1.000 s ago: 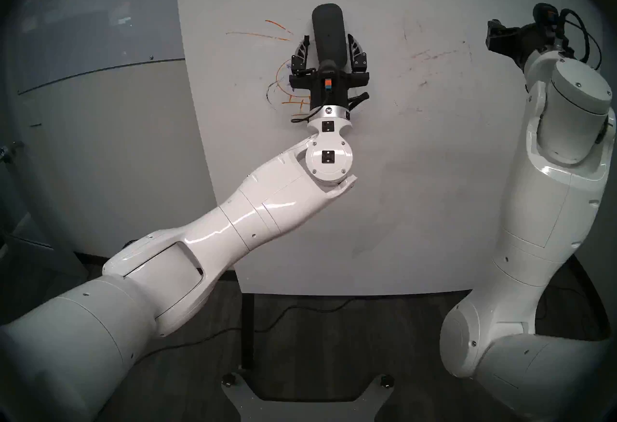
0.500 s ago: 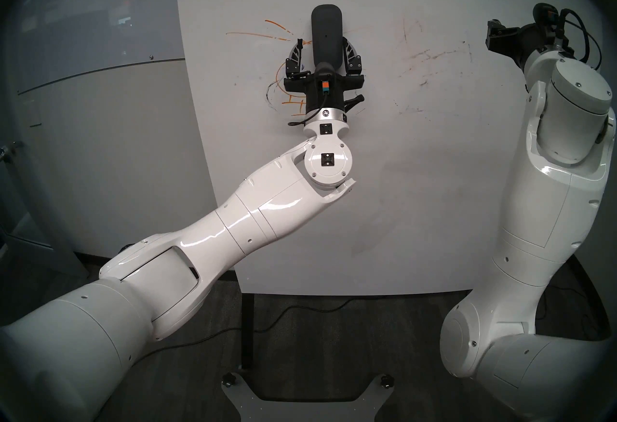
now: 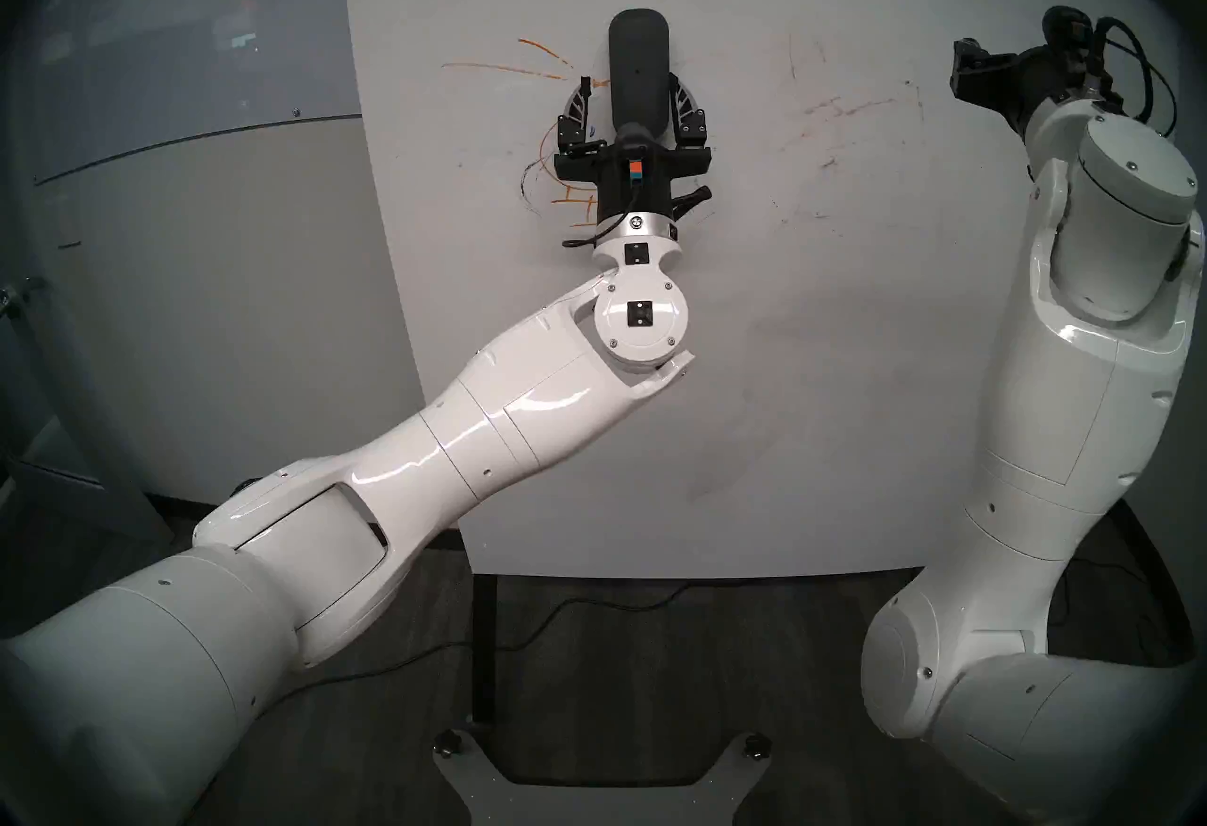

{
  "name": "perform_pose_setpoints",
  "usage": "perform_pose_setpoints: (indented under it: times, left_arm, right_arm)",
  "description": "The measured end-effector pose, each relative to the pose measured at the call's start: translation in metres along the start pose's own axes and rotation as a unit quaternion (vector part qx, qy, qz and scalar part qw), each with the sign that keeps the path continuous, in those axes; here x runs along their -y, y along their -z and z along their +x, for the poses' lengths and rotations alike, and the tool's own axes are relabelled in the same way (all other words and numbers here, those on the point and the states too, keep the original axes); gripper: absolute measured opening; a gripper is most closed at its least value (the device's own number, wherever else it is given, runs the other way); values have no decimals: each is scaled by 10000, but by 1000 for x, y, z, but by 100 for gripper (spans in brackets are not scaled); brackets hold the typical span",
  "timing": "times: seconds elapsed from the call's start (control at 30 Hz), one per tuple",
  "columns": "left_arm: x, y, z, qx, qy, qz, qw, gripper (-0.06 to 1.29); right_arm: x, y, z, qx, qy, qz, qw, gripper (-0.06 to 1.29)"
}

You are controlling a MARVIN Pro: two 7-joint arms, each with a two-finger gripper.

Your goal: Erase all marks on the whiteboard with the eraser

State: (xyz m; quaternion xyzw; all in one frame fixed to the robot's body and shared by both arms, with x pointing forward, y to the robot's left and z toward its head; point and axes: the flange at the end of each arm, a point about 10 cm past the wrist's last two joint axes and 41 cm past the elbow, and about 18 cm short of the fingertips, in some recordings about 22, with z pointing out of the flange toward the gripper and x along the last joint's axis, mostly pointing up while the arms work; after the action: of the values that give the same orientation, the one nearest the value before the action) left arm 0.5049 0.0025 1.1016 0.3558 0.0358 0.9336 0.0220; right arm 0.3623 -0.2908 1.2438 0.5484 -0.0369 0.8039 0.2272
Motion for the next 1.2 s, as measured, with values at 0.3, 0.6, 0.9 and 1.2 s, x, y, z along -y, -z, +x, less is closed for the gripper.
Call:
perform_pose_setpoints:
  times: [0.3,0.6,0.9,1.2]
  left_arm:
    - [0,0,0,-3,5,2,10000,123]
    - [0,0,0,-4,8,5,10000,123]
    - [0,0,0,-4,9,6,10000,123]
    - [0,0,0,-4,11,7,10000,123]
  right_arm:
    - [0,0,0,1,1,0,10000,125]
    - [0,0,0,1,2,-2,10000,125]
    - [0,0,0,1,2,-2,10000,125]
    - [0,0,0,1,3,-3,10000,125]
